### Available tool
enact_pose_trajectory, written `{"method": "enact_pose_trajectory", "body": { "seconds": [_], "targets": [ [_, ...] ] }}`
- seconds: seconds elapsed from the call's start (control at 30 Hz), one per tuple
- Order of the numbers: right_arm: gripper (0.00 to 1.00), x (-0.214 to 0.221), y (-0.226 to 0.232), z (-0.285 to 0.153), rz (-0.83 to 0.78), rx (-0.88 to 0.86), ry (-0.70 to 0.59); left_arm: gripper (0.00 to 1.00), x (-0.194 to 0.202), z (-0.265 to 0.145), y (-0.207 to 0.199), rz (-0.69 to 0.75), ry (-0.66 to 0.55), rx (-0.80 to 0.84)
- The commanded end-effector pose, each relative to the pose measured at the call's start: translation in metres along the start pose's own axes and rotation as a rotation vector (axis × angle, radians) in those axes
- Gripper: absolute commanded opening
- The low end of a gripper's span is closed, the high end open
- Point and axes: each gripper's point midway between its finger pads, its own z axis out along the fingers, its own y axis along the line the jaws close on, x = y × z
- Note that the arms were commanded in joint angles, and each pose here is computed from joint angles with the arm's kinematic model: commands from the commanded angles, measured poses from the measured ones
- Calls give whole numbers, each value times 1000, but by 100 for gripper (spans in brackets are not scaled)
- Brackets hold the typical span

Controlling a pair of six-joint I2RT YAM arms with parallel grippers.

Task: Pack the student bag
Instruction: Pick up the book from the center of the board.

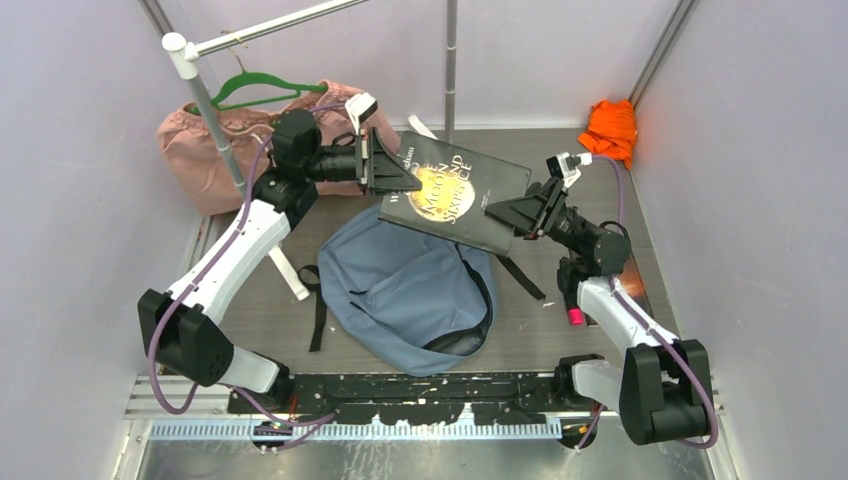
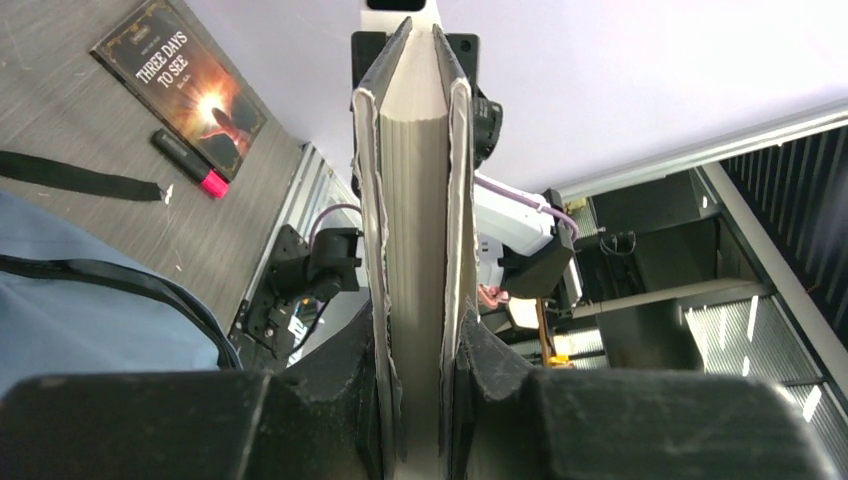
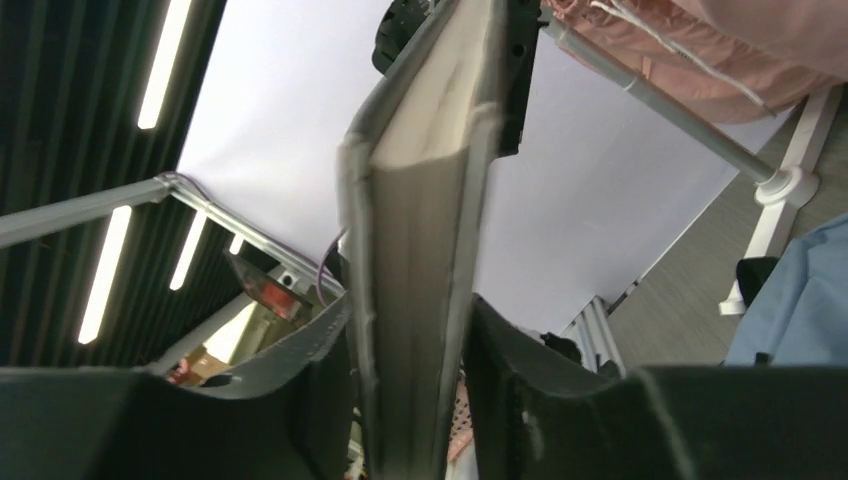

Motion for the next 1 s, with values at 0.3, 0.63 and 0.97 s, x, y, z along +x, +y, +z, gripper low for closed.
{"method": "enact_pose_trajectory", "body": {
  "seconds": [0.3, 0.63, 0.97],
  "targets": [
    [1, 7, 2, 1, -4, -26, 20, 0, -9, 1, -19, 108, 11, 49],
    [1, -59, -44, -38, 56, 180, -253, 86, 3, -28, 18, 222, -10, -359],
    [1, -85, -97, -93, 90, 642, -422, 89, 109, -23, 39, 530, 91, -689]
  ]
}}
